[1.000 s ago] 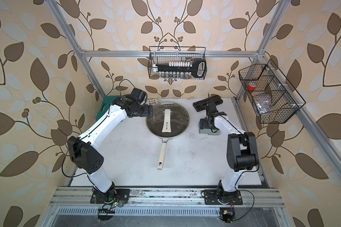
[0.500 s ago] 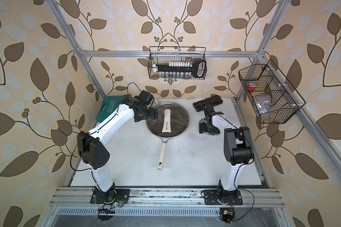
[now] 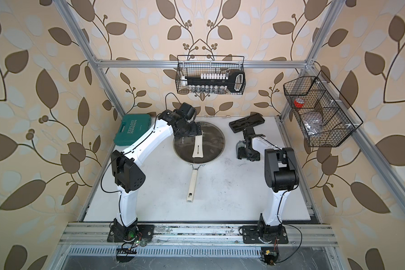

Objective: Wipe the pot lid with a cloth
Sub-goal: Pick up the cleaning item at the center of the board, then pick up the pot lid from the cooking pot.

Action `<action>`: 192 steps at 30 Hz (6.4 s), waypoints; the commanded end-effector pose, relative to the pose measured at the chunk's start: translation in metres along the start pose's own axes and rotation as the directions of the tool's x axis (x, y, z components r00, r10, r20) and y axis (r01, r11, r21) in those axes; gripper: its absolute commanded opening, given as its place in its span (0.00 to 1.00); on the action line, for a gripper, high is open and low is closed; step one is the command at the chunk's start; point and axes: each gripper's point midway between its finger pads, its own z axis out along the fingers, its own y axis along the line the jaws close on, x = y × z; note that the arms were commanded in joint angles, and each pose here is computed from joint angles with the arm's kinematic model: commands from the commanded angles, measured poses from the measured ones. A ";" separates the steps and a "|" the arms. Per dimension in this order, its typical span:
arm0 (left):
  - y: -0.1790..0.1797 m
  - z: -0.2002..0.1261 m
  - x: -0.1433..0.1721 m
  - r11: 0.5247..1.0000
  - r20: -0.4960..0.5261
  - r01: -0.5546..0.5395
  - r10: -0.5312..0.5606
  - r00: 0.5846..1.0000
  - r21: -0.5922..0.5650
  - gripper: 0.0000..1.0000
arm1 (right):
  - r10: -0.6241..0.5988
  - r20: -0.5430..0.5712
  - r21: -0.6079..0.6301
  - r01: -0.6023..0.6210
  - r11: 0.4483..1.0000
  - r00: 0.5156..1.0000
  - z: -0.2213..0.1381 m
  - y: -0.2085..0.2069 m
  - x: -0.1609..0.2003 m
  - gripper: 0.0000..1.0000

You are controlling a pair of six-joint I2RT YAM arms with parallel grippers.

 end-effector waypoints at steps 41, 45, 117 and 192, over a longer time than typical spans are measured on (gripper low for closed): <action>-0.010 0.041 0.024 0.987 -0.129 -0.116 0.101 0.987 -0.113 0.92 | 0.016 0.049 -0.090 -0.012 0.996 0.999 -0.050 0.011 -0.022 0.00; -0.011 0.045 0.026 0.986 -0.139 -0.124 0.108 0.984 -0.110 0.86 | 0.030 0.107 -0.124 -0.017 0.992 0.994 -0.075 0.014 -0.031 0.00; -0.011 0.058 0.053 0.969 -0.176 -0.131 0.094 0.980 -0.209 0.27 | -0.055 0.377 -0.413 0.221 0.884 0.925 -0.157 0.083 -0.012 0.00; 0.004 -0.135 -0.039 0.867 0.235 -0.144 0.032 0.971 0.476 0.00 | -0.028 0.512 -0.529 0.341 0.777 0.859 -0.224 0.095 0.006 0.00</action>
